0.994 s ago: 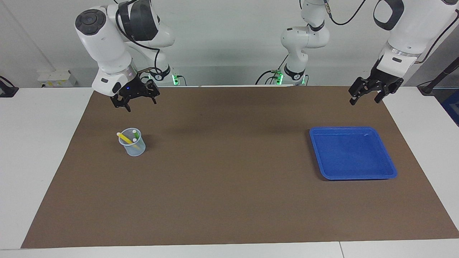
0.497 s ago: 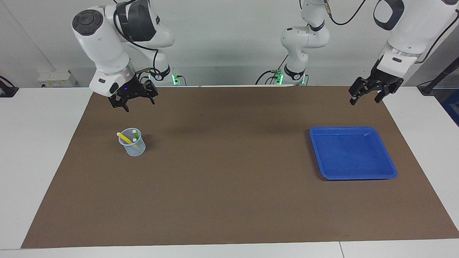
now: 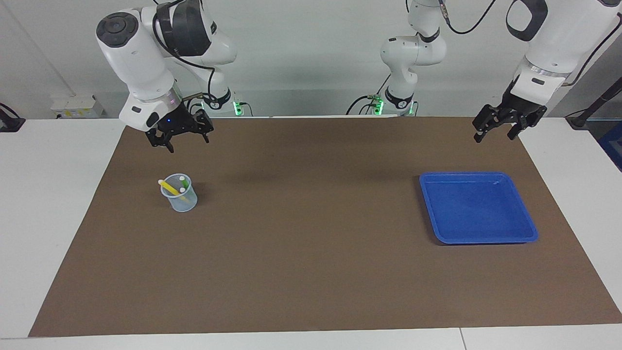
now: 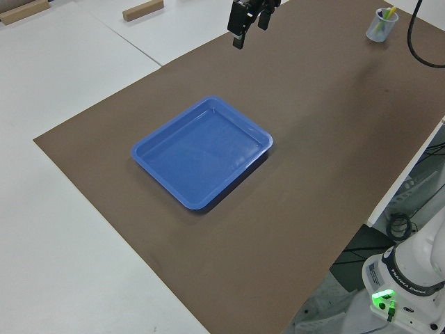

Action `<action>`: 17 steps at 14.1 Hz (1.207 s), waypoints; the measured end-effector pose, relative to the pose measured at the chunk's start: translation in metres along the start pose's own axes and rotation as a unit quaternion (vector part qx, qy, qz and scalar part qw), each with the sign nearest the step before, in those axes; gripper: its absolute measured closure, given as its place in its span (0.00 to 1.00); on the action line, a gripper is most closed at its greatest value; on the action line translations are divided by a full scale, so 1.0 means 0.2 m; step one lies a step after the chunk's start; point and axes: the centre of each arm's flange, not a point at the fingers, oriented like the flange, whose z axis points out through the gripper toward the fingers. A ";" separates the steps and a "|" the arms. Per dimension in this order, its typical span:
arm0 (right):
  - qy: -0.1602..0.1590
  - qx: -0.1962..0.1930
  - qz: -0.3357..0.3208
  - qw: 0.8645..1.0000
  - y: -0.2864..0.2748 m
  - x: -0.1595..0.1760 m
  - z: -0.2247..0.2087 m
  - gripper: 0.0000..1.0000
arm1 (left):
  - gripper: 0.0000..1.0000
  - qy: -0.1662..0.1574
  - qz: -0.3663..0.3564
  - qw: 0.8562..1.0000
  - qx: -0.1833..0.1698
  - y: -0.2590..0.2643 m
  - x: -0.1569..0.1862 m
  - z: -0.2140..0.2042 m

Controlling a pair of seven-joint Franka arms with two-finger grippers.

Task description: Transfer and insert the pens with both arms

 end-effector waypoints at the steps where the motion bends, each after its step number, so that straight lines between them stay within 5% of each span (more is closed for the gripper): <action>1: 0.000 0.000 0.002 1.000 0.00 0.00 -0.02 0.00 | 0.00 0.000 0.000 1.000 0.000 0.00 0.00 0.00; 6: 0.001 0.001 0.041 0.999 0.09 -0.04 -0.20 0.00 | 0.00 0.000 0.001 1.000 0.000 0.00 0.00 0.00; 17: 0.008 0.003 0.070 0.998 0.23 -0.06 -0.24 0.00 | 0.00 0.000 0.002 1.000 0.000 0.01 0.00 0.00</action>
